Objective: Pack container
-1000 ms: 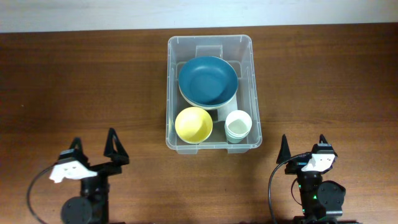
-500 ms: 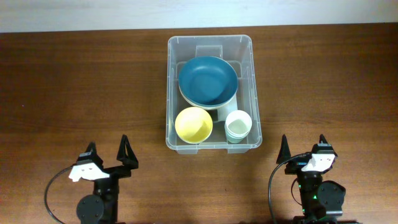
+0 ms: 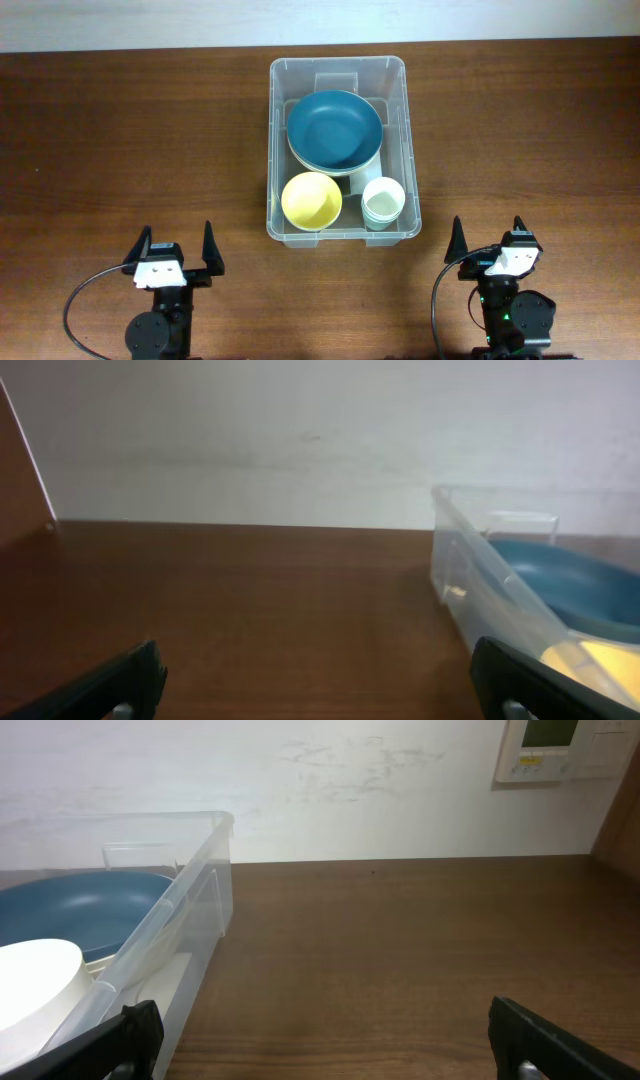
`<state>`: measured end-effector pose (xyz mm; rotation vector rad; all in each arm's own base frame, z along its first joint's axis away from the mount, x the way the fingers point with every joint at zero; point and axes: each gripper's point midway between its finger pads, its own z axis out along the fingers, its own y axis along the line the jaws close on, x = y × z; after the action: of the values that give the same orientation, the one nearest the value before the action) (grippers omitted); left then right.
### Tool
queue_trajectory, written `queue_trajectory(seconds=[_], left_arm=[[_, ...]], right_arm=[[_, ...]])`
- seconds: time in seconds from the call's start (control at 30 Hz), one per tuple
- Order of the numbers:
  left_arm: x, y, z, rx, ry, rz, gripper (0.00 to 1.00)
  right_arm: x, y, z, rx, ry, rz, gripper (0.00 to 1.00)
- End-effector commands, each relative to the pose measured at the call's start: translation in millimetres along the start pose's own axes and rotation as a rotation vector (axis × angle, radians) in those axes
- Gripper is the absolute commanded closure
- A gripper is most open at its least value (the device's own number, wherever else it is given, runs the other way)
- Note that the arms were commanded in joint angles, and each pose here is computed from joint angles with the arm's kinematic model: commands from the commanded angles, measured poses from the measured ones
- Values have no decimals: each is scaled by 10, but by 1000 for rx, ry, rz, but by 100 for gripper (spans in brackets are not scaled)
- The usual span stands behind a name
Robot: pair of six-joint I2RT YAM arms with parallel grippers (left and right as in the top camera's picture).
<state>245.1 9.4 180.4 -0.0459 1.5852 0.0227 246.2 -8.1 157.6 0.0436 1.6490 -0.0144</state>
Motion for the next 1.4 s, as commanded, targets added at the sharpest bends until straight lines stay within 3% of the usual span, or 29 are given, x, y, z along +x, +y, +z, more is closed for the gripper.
queue_trajectory(seconds=[0.0, 0.3, 1.37], left_arm=[[17, -32, -1, 16, -5, 100, 1], [242, -33, -11, 22, 87, 100, 1], [255, -33, -8, 23, 93, 100, 1]], right_arm=[[26, -21, 0, 9, 3, -6, 1], [26, -21, 0, 9, 3, -6, 1], [26, -21, 0, 9, 3, -6, 1]])
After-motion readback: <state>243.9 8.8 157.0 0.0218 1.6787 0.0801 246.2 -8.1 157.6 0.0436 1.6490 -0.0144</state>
